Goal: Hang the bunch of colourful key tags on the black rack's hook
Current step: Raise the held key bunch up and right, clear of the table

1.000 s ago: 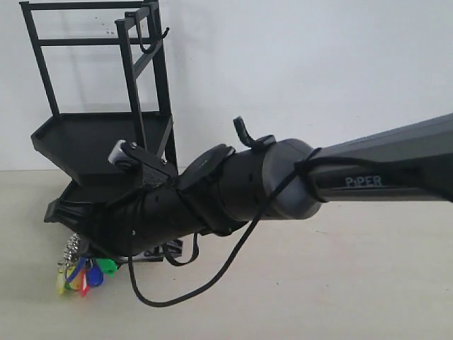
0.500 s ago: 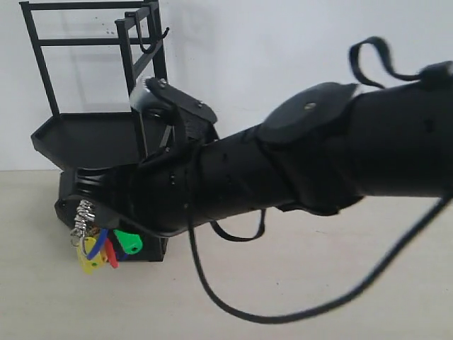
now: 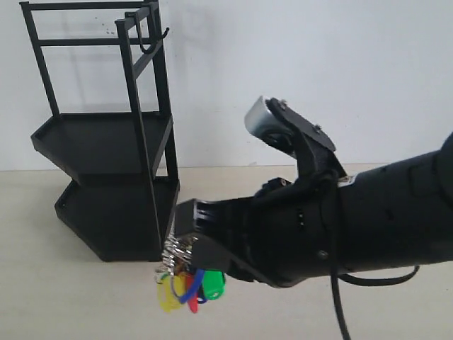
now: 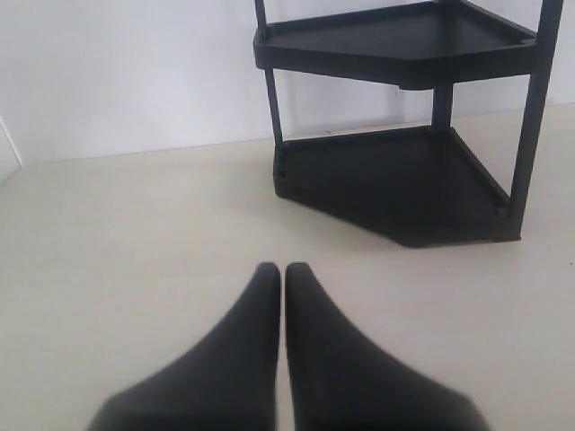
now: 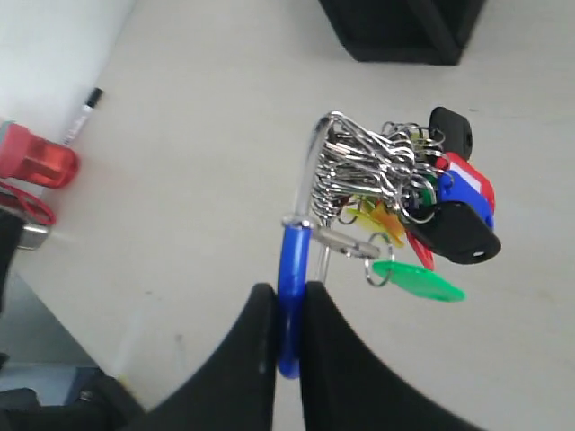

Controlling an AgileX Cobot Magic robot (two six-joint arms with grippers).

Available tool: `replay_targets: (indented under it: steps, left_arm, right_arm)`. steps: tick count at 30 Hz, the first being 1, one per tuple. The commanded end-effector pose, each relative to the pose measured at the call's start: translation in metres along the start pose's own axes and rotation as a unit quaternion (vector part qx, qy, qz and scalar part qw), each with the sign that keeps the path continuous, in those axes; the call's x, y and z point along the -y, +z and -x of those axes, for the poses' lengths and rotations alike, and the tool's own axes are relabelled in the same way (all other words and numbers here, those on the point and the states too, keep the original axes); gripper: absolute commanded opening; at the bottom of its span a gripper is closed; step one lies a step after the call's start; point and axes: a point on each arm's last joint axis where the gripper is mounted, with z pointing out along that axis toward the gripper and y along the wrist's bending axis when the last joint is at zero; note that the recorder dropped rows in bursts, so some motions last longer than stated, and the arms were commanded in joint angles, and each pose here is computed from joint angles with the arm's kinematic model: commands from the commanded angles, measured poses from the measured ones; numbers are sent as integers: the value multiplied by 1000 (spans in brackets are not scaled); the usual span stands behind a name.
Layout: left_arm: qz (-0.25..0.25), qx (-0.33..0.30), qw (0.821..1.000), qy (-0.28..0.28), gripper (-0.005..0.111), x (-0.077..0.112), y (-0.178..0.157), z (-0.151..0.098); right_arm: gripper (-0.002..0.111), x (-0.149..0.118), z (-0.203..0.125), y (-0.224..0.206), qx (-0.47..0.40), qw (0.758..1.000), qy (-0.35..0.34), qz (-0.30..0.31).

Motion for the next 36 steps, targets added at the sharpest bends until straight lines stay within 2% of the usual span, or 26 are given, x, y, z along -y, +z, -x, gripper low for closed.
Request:
replay_targets:
  steps: [1,8,17,20,21,24,27,28,31,32,34,36]
  left_arm:
    - [0,6,1000,-1,4,0,0,1]
    - [0,6,1000,-1,4,0,0,1]
    - [0,6,1000,-1,4,0,0,1]
    - [0,6,1000,-1,4,0,0,1]
    - [0,6,1000,-1,4,0,0,1]
    - [0,6,1000,-1,4,0,0,1]
    - [0,6,1000,-1,4,0,0,1]
    - [0,6,1000,-1,4,0,0,1]
    - [0,6,1000,-1,4,0,0,1]
    - [0,6,1000,-1,4,0,0,1]
    - [0,6,1000,-1,4,0,0,1]
    - [0,6,1000,-1,4,0,0,1]
  right_arm:
    - [0,19,2,-8,-29,997,-46,-50]
    - [0,36,7,-12,-29,984,-136,-113]
    - [0,33,22,-12,51,984,-132,-111]
    - [0,32,26,-12,80,986,-104,-107]
    - [0,31,25,-12,72,986,-105,-106]
    - [0,34,21,-15,-4,977,-175,-122]
    - [0,44,36,-22,54,989,-36,-133]
    - [0,42,36,-22,42,990,-40,-132]
    - [0,38,23,-20,-103,974,-144,-143]
    - [0,40,24,-22,-111,970,-143,-161]
    - [0,41,30,-24,-68,978,-78,-181]
    - [0,33,31,-23,-72,978,-111,-161]
